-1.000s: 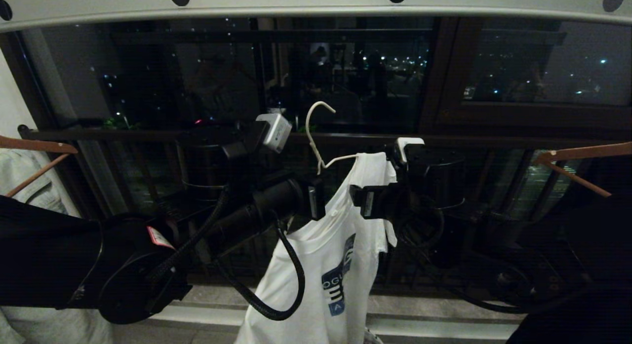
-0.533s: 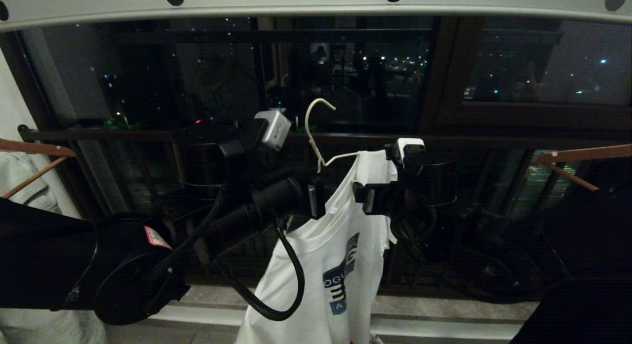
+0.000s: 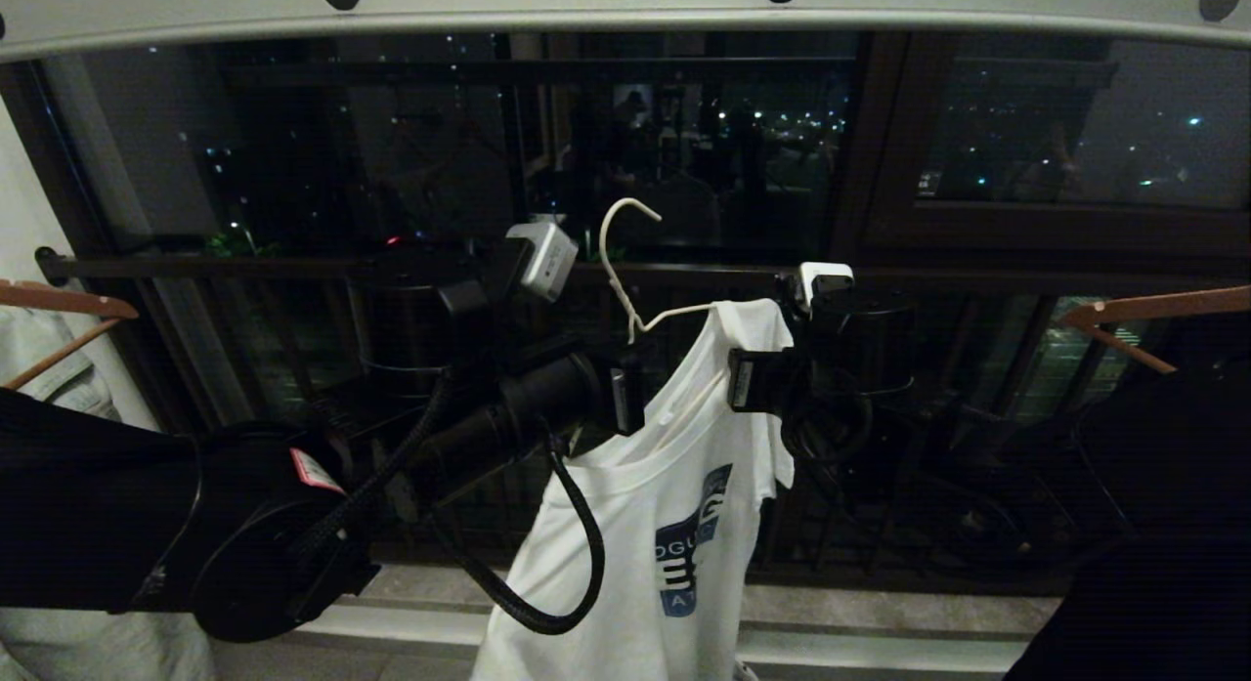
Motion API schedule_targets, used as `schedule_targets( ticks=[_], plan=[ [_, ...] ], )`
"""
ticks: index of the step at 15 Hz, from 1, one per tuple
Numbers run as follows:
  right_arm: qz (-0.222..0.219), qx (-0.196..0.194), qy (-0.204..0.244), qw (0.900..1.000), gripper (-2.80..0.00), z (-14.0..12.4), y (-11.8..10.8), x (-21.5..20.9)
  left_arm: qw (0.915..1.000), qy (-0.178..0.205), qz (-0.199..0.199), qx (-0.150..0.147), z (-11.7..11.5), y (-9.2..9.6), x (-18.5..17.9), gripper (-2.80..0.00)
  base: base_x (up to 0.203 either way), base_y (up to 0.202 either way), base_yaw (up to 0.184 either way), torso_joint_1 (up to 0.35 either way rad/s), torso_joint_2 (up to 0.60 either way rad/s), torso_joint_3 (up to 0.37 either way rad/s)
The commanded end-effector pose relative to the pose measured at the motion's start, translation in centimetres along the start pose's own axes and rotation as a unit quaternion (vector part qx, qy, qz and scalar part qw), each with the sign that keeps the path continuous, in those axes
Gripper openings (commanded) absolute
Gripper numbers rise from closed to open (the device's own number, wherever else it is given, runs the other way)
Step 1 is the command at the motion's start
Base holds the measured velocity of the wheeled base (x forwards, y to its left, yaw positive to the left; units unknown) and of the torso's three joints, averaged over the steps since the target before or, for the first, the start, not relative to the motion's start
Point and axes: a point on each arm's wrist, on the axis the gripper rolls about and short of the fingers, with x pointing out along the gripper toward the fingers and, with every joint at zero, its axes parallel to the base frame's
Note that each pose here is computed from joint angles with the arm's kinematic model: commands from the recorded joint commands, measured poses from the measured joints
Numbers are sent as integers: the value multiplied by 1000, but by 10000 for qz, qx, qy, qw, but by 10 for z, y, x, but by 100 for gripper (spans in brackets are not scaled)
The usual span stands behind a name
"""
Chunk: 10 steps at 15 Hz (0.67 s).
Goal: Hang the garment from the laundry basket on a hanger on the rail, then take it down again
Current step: Take the clothes off the clothes rack
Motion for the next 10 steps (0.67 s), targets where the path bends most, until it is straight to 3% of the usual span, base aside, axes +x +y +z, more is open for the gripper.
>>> schedule_targets(
  ticks=[1,5,10],
  plan=[
    [4,75,-119,9999,-280,6,-1,-2,10000,9,3,-8,-2,0,1,-280,0,0,0,0,0,0],
    [20,149,-216,9997,-280,8,0,-2,10000,37,16,-1,-3,1,2,-280,0,0,0,0,0,0],
    [-369,381,-438,9976,-280,23,-27,16,10000,46,-15,37,-3,0,-2,-280,0,0,0,0,0,0]
  ],
)
